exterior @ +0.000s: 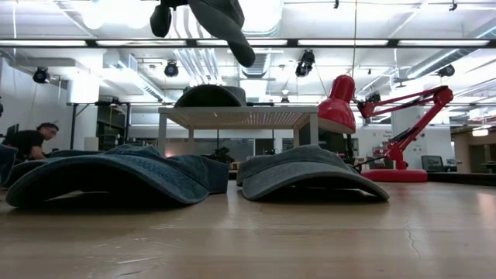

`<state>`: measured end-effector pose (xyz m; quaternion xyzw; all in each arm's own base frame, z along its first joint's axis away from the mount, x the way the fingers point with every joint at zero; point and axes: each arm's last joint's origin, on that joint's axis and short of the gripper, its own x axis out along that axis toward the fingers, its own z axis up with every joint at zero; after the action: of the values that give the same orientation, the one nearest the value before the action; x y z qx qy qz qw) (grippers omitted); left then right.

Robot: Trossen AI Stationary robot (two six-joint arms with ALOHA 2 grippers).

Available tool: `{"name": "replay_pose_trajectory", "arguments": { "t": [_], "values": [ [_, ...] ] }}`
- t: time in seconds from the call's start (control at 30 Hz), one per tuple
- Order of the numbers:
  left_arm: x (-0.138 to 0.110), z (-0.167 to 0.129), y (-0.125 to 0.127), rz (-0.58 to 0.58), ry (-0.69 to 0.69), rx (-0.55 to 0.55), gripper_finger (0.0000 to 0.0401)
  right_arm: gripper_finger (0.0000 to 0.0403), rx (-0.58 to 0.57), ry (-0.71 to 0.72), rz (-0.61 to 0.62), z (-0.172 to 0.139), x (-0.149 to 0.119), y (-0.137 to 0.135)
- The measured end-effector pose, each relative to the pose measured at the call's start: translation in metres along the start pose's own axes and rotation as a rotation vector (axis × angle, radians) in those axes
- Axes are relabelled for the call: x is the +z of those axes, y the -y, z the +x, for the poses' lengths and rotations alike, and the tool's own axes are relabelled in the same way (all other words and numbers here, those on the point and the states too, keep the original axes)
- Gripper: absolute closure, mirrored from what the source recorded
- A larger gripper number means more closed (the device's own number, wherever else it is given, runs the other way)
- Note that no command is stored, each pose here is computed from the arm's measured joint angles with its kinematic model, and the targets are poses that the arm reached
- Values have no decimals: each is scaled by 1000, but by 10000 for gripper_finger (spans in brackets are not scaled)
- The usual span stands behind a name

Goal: Pick & Place hat
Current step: Stack the bottom gray cap on the gray cap on the shelf

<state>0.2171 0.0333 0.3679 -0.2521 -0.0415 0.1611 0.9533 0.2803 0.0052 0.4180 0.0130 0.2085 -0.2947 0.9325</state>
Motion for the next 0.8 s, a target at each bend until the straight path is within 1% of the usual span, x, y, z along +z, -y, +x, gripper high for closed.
{"name": "replay_pose_trajectory", "arguments": {
  "t": [0.23,0.3,0.4,0.57,0.67,0.8],
  "values": [
    [7,-5,-6,-25,27,22,401,234,-1,1,-10,-15,-1,12],
    [8,-6,-9,-39,19,41,401,235,0,8,-9,-20,-1,16],
    [7,-7,-13,-59,-28,85,401,241,0,17,-14,-27,-5,22],
    [18,-9,-16,-66,-89,148,401,254,-3,3,-27,-34,-23,32],
    [28,-10,-20,-71,-111,164,401,262,-5,-8,8,-38,-38,38],
    [42,-10,-32,-104,-130,146,401,272,2,12,78,-40,-52,43]
  ]
}}
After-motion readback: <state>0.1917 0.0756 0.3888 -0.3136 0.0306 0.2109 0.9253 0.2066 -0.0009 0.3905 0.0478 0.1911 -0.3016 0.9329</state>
